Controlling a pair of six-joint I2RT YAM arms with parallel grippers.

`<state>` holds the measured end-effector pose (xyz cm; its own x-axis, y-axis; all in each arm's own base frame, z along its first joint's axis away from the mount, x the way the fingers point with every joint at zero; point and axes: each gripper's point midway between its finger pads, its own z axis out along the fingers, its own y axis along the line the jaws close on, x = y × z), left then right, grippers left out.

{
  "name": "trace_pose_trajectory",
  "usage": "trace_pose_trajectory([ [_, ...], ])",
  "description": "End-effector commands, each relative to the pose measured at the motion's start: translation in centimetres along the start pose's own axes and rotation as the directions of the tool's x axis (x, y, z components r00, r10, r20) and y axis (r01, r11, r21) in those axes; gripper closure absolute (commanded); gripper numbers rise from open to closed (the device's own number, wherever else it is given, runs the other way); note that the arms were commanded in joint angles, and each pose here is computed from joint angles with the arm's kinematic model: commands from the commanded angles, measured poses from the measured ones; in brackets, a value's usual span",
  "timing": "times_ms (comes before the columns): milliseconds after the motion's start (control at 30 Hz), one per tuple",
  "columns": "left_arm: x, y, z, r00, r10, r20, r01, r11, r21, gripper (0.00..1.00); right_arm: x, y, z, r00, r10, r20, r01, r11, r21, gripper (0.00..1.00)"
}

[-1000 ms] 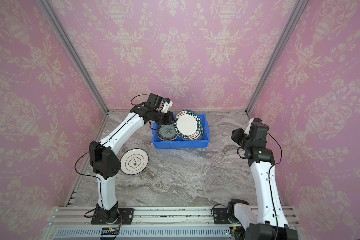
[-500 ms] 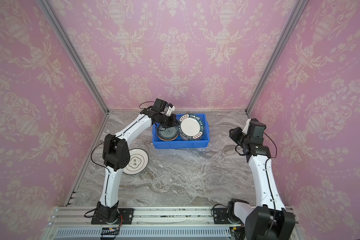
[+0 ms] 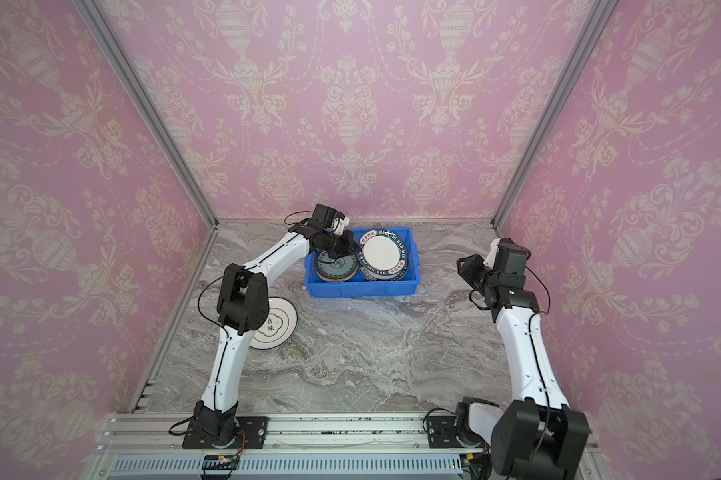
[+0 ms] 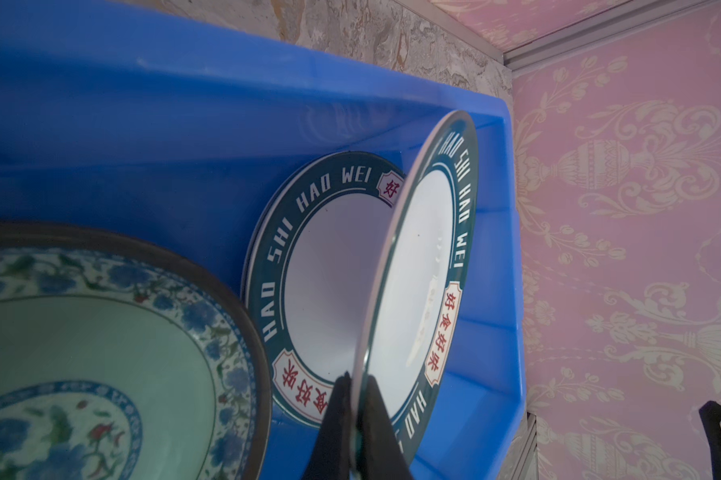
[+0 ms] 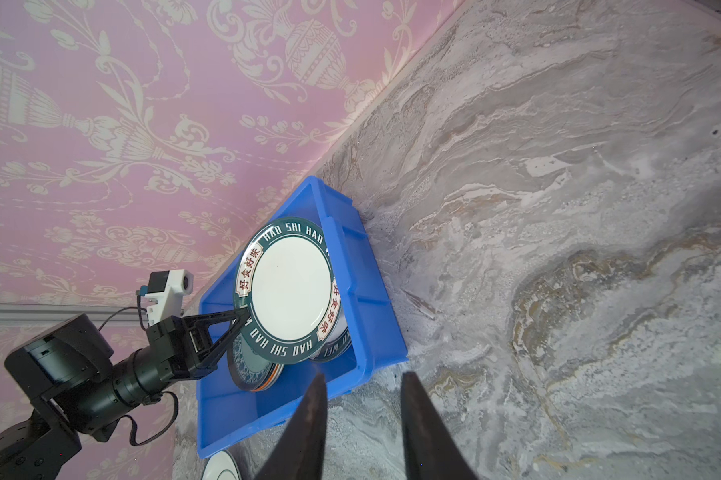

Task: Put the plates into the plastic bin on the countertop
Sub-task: 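Lower the green-rimmed plate into the bin beside the matching plate with the left gripper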

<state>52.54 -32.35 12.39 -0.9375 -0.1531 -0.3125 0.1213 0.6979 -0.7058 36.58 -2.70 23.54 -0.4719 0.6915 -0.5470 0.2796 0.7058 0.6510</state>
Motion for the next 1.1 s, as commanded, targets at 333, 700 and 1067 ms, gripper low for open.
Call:
trace_pose_trajectory([
  [333, -0.8, -1.3, 0.0, 0.999, -0.015, 0.050, 0.012, 0.999, 0.047, 1.00, 0.5, -0.2, 0.8, 0.999, 0.028, -0.031, -0.029, 0.999, -0.026, 0.68],
  [700, 1.1, -0.9, 1.0, 0.999, 0.030, -0.018, -0.030, 0.999, -0.016, 1.00, 1.0, 0.0, 0.8, 0.998, 0.035, -0.050, -0.037, 0.998, -0.043, 0.68],
  [1067, 1.8, -0.1, 1.1, 0.989, 0.140, -0.054, -0.147, 0.974, -0.170, 0.72, 0.6, 1.1, 0.4, 0.998, 0.044, -0.047, -0.048, 0.995, -0.091, 0.68],
])
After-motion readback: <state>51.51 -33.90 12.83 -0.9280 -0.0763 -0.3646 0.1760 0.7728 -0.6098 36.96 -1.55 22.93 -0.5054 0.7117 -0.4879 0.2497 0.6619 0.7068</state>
